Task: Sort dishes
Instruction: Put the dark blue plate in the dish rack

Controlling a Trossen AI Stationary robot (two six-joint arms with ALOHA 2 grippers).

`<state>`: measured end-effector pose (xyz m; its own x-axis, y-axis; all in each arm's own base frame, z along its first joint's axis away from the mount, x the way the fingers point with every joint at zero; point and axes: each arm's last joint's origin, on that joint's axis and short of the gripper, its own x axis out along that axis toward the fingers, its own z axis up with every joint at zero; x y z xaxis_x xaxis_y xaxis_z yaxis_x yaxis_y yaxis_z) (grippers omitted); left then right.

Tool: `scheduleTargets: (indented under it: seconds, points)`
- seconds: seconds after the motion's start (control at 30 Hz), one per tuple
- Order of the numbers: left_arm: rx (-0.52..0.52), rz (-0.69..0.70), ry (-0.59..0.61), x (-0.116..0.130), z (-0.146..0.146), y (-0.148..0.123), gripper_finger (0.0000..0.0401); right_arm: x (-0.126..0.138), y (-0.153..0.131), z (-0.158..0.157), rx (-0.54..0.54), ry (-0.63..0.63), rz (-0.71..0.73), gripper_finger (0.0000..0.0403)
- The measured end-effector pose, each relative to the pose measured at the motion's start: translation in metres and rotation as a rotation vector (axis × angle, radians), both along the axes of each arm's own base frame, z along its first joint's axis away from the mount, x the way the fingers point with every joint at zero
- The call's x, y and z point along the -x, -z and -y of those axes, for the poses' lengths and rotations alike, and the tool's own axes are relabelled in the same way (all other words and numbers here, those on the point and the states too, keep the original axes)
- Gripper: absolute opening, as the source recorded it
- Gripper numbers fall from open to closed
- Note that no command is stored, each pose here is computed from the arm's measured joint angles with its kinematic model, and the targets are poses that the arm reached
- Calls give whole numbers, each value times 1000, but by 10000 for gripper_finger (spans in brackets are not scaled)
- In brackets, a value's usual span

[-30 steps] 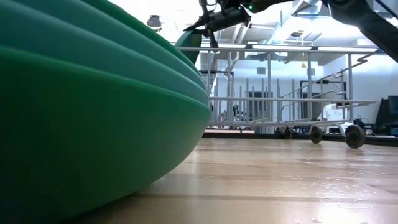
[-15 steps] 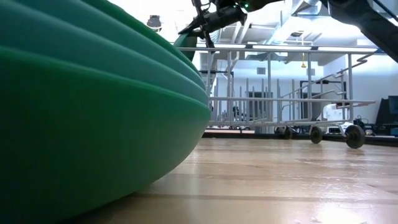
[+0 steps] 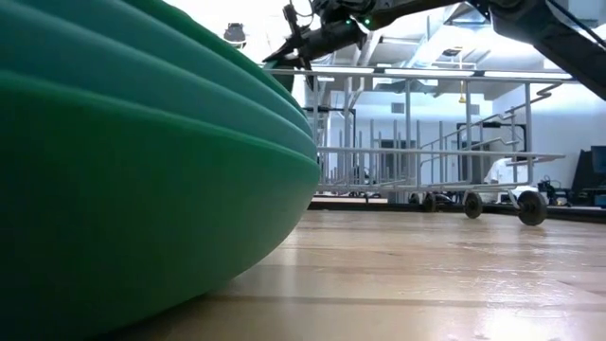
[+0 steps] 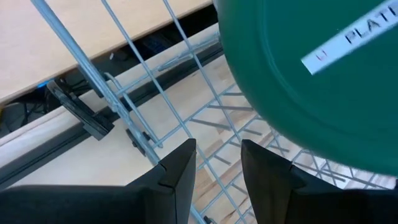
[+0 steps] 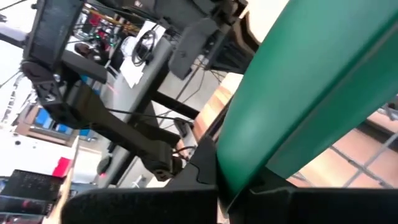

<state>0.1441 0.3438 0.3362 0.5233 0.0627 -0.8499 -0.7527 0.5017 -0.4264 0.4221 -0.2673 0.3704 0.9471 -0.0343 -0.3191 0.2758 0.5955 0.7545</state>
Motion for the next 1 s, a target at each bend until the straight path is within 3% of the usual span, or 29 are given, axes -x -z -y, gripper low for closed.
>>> scheduleTargets:
  seconds: [0.23,0.43,1.0]
  points:
    - [-8,2,4,0,-1,0,123,1,-10,-4,21,-8,47,5]
    - [11,-6,6,0,0,7,123,-11,8,-9,6,-30,-14,5]
    - [61,-18,46,-13,7,20,123,-22,20,-15,26,13,-54,15]
